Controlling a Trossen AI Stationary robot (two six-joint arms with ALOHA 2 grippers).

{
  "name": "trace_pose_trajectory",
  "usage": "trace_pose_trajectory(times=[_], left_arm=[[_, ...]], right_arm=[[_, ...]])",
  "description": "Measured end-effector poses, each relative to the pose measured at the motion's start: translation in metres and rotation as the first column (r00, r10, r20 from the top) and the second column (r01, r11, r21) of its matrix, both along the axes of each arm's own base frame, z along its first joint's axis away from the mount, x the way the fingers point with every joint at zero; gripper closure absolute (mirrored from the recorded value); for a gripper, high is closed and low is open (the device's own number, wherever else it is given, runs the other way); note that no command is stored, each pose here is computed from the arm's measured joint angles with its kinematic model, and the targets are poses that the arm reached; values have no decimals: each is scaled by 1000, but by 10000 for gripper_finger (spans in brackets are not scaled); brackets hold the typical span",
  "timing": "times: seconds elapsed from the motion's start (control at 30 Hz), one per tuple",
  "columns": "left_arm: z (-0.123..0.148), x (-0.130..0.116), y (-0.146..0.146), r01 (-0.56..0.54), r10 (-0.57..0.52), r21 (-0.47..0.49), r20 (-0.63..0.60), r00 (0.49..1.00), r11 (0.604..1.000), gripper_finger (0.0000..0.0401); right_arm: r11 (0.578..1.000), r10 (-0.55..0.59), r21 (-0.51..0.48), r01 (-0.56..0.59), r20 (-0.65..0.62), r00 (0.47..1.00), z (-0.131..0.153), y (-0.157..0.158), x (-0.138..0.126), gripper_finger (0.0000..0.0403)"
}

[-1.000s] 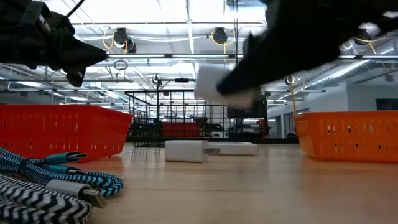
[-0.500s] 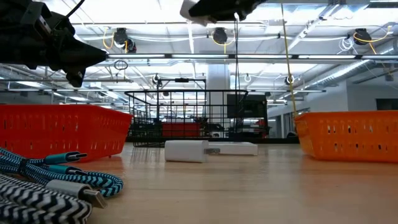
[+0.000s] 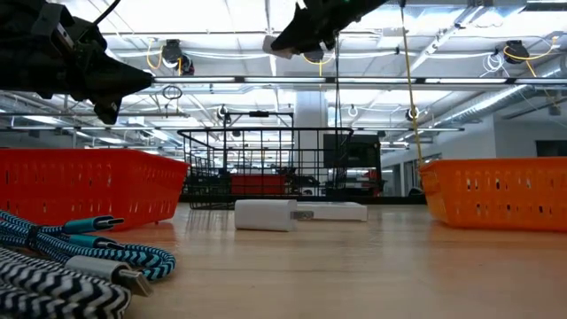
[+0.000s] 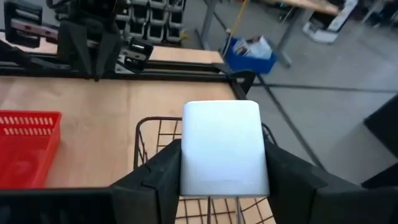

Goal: Pick and place items into bin
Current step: Put the bottom white charger adapter into wire basket

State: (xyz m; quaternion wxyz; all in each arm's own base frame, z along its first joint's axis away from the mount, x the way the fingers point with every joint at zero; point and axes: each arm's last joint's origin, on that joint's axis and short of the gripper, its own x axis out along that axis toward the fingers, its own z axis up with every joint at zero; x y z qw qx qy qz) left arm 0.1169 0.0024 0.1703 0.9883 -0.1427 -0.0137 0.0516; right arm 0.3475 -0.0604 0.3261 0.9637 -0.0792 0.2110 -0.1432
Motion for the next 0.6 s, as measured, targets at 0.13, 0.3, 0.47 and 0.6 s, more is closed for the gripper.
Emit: trace_pose_trajectory(times=[0.13,0.3,0.47,0.6], left_arm=[[0,0,1,-50,50,3,-1,999,999,364],[1,0,2,-83,83,1,8,997,997,364],[1,0,3,-89,89,-3,9,996,996,364],[1,0,3,-88,88,-11,7,996,996,364]], right_arm=[[999,14,37,-11,-95,995,2,-12,18,229],[997,0,72,20,-265,964,-11,-25,45,229],[995,-1,91,42,-404,915,-36,-39,69,229],[985,48,168,30,-437,898,-54,-53,78,229]])
